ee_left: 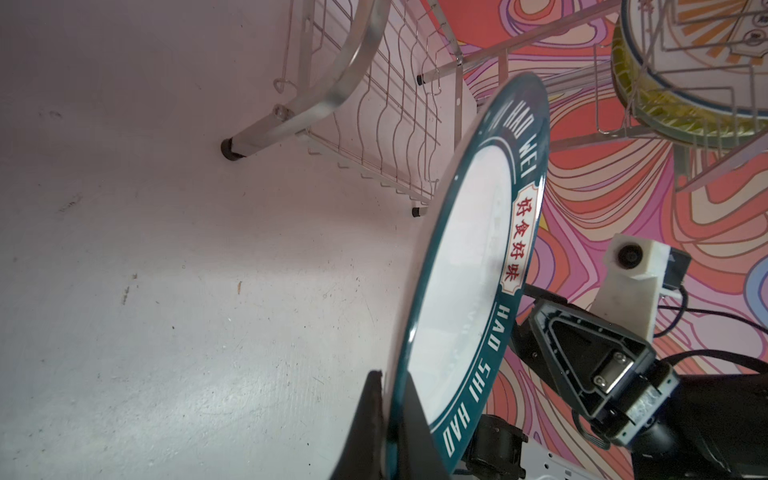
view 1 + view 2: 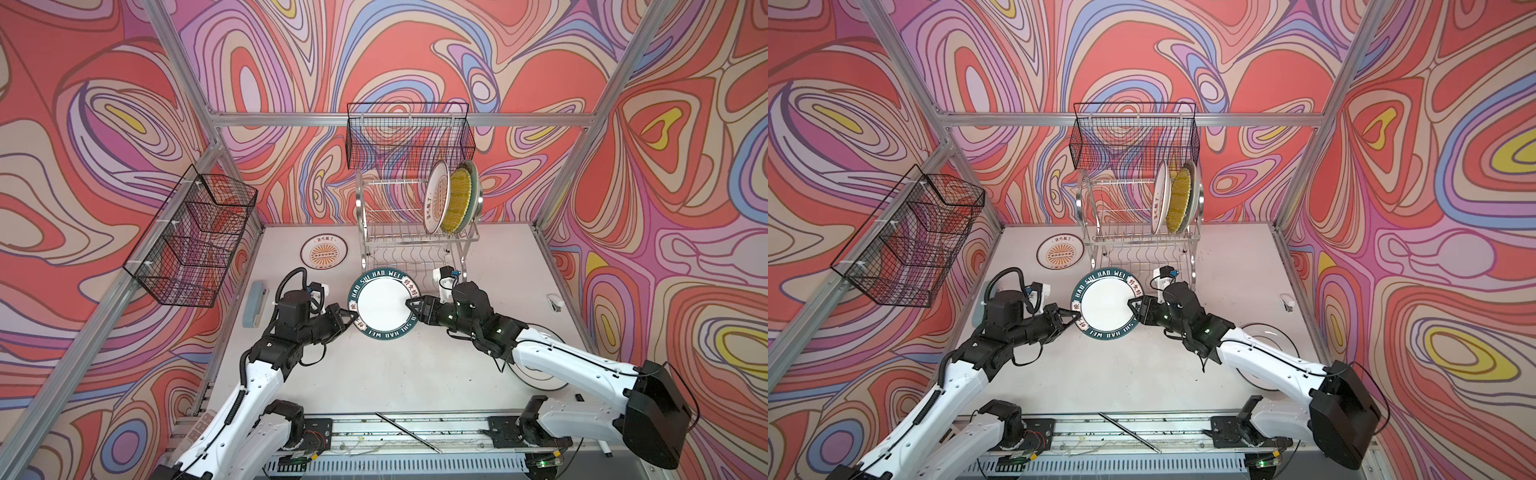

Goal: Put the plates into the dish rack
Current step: 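Close the right gripper on the plate's rim beside the left gripper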

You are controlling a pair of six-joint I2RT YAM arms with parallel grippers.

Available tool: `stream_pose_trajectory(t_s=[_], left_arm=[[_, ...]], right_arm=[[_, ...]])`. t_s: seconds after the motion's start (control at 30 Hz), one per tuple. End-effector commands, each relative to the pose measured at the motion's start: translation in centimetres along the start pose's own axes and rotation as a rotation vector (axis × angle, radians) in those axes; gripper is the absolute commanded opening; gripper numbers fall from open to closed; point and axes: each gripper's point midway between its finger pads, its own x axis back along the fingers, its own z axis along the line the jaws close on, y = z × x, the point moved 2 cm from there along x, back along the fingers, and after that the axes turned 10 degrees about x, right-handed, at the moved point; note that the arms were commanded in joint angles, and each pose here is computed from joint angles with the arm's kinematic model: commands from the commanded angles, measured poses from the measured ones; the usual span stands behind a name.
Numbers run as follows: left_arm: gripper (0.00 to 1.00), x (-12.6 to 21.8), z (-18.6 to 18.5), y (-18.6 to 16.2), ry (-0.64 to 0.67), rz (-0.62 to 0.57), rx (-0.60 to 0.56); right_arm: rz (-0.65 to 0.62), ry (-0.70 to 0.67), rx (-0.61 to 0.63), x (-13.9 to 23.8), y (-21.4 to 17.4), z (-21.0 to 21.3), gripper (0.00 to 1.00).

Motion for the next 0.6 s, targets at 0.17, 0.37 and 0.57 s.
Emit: stream_pose_trajectory(t_s=[0.17,0.37,0.57], left_arm=[[0.00,-0.8,-4.2,-0.1,-0.097,0.025,-0.132],[0.00,-1.3,-4.6,-0.5,-0.098,0.046,-0.150],[0.00,-1.4,-4.2,-0.8,-0.086,0.058,-0.155]], right_arm=[[-0.030,0.029,0.009,0.7,0.8,0.8,0.39],[-0.034,0.026,0.010,0.9,0.9,0.8,0.34],[-0.037,0.027,0.009,1.1,1.0,0.9,0.28]])
